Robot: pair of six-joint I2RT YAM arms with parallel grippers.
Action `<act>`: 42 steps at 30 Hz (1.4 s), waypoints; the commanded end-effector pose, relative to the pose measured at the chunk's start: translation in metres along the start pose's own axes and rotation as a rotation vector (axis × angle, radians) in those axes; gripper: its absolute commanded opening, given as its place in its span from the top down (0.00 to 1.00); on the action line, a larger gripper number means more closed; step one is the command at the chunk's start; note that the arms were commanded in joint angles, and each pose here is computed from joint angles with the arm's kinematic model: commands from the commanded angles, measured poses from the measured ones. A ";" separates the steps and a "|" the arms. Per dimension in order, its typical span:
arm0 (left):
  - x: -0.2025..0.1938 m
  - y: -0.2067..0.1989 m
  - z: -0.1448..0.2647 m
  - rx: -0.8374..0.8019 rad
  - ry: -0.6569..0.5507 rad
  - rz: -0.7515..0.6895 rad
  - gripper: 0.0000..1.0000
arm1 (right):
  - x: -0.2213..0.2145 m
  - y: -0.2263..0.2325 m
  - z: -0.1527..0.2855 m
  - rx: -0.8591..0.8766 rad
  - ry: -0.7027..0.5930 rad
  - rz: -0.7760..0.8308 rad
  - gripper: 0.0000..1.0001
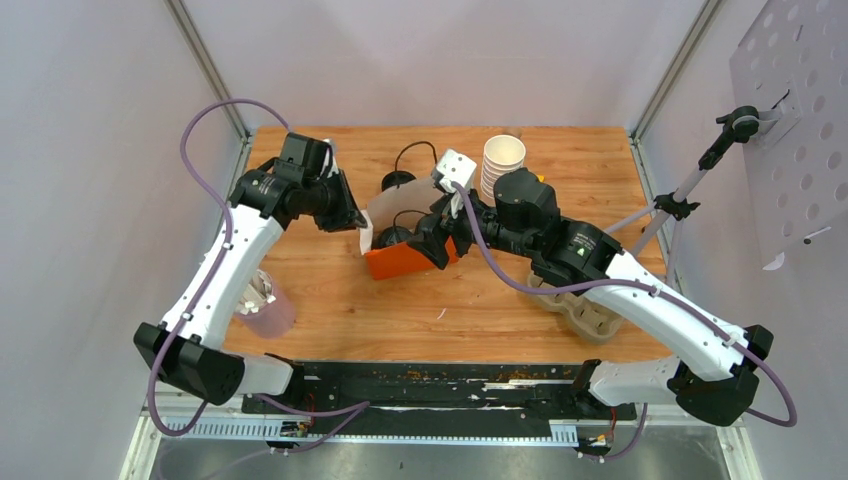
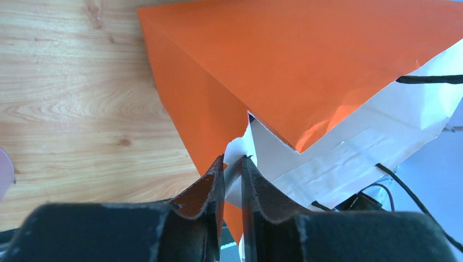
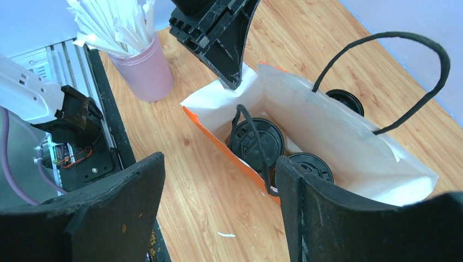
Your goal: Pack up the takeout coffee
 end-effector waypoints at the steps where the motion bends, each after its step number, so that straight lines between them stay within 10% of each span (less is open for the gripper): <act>1: 0.012 0.000 0.002 0.004 -0.059 -0.041 0.74 | 0.010 -0.004 0.005 -0.032 -0.021 0.018 0.26; 24: 0.049 -0.017 0.042 -0.008 -0.260 -0.186 0.44 | 0.001 -0.012 0.017 -0.146 0.046 -0.016 0.13; 35: 0.001 0.033 0.094 0.377 -0.231 -0.280 0.02 | -0.008 -0.011 0.030 -0.235 -0.016 -0.174 0.00; 42: -0.042 0.061 0.131 0.565 -0.147 -0.257 0.00 | -0.008 -0.011 0.032 -0.250 -0.029 -0.172 0.00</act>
Point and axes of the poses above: each gripper's point midway between its finger pads, its own z axis back along the fingers, its own y axis along the line the jaws close on, x = y × z, the point moved 10 cm from there along z, back along the fingers, and after that the axes turned 7 degrees about -z, right-handed, at the moved point
